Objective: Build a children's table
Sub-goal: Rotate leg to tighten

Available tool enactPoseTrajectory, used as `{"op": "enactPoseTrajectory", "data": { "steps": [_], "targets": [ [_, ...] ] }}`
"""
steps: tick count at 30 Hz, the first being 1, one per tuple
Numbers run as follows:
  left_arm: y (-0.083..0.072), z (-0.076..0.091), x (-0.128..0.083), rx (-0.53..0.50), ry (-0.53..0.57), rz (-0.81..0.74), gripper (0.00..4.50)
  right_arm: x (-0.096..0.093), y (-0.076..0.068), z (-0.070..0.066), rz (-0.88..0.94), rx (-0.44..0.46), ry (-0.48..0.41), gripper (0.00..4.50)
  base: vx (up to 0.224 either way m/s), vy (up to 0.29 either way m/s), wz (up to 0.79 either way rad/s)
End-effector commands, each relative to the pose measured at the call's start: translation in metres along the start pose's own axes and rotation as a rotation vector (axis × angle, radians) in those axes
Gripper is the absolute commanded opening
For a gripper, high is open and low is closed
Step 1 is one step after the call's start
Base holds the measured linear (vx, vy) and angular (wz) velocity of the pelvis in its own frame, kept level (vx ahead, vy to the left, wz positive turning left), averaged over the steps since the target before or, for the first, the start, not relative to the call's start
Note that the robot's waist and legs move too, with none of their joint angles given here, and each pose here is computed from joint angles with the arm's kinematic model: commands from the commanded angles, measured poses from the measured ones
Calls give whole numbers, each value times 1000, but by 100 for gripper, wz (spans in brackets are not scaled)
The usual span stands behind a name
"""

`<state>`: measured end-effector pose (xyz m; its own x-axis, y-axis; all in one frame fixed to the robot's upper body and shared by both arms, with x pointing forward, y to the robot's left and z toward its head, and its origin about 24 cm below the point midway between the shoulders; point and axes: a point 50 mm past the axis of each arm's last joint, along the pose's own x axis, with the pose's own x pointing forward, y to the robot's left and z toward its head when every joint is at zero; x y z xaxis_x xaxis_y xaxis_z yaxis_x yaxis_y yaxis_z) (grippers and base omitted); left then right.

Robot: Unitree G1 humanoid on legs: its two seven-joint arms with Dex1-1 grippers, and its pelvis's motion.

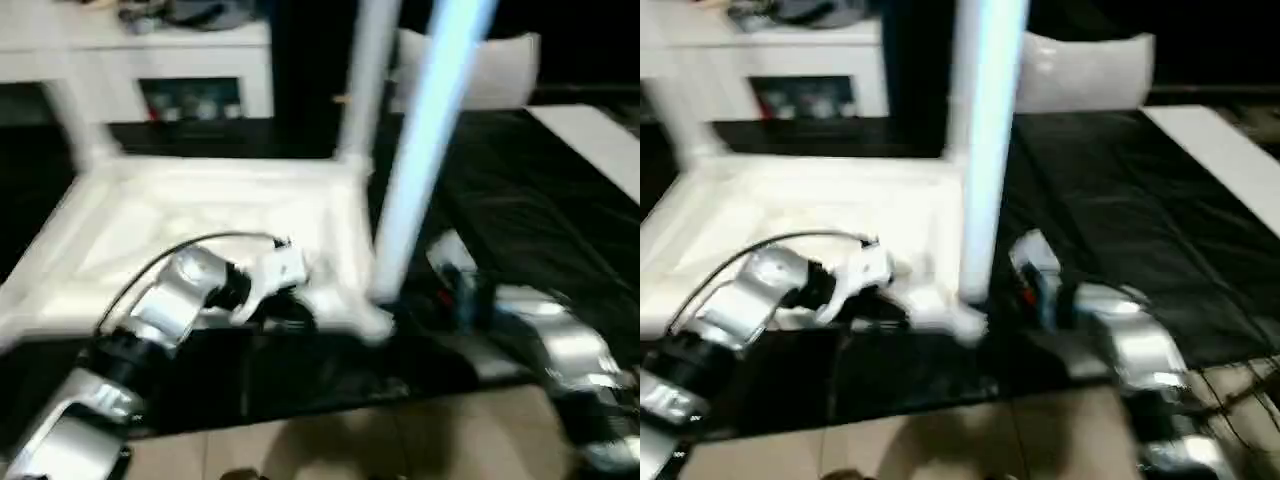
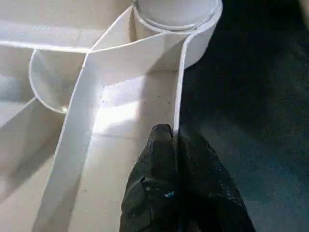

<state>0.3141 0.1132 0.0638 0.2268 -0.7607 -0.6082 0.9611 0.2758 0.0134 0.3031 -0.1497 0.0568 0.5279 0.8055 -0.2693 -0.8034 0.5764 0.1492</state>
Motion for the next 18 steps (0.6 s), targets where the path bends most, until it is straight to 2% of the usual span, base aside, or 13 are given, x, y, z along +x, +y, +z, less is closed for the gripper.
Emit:
{"op": "enactPoseTrajectory", "data": {
  "steps": [1, 4, 6, 7, 9, 11, 15, 16, 18],
  "targets": [
    [-5, 41, 14, 37, -149, 11, 0, 24, 11, -7, -13, 50, 37, 193, 0, 0, 0],
    [2, 54, 26, 1, -192, 146, 0, 40, 5, -5, -213, 101, 20, 192, 0, 0, 0],
    [4, 59, 29, -1, -210, 189, 0, 43, 2, -4, -279, 106, 11, 191, 0, 0, 0],
    [3, 65, 32, 8, -230, 221, 0, 46, -1, -4, -376, 120, -6, 191, 0, 0, 0],
    [2, 68, 33, 13, -239, 239, 0, 48, -3, -4, -418, 137, -26, 191, 0, 0, 0],
    [1, 67, 33, 42, -233, 238, 0, 46, -4, -5, -447, 138, -41, 260, 0, 0, 0],
    [3, 60, 30, 72, -204, 228, 0, 41, -5, -4, -478, 164, -95, 281, 0, 0, 0],
    [4, 59, 29, 72, -201, 230, 0, 40, -4, -4, -472, 162, -105, 302, 0, 0, 0],
    [5, 55, 26, 78, -193, 219, 0, 36, -3, -2, -455, 125, -114, 316, 0, 0, 0]
  ]
}}
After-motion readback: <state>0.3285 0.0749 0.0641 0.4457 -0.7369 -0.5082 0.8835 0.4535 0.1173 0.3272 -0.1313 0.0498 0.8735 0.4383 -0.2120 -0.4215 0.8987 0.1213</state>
